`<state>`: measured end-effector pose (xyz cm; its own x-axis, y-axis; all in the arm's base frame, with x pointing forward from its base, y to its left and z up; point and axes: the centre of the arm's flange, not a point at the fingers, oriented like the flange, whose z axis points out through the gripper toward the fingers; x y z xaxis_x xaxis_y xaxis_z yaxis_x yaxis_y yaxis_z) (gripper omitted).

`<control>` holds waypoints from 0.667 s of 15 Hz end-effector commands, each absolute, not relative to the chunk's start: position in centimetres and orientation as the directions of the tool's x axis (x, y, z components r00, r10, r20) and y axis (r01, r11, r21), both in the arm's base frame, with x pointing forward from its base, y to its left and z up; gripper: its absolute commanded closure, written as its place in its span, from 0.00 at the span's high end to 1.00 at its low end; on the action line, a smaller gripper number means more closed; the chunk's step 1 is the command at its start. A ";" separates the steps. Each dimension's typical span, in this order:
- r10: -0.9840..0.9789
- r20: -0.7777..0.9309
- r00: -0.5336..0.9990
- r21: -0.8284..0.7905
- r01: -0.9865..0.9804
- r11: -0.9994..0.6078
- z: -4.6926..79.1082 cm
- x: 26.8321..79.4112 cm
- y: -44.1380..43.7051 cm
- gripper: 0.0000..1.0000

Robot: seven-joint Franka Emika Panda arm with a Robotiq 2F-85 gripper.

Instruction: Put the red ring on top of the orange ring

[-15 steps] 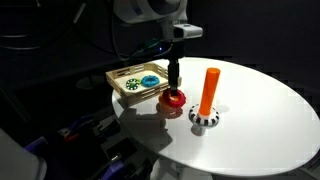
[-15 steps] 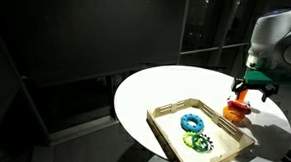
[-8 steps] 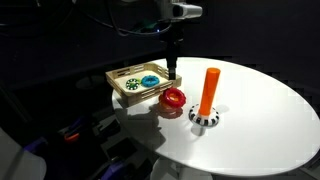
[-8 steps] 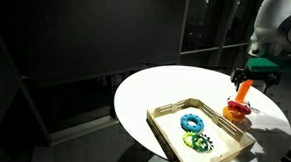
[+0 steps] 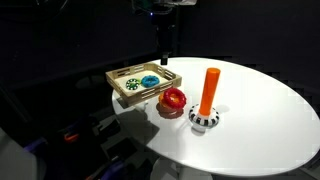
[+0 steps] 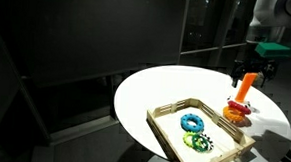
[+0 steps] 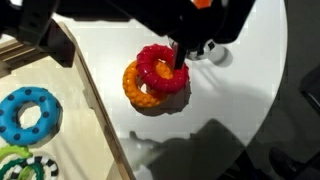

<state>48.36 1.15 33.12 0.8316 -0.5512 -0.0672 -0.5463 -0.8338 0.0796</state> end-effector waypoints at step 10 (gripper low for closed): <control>-0.341 -0.098 0.935 0.033 -0.340 -0.940 41.6 46.3 2.9 1.00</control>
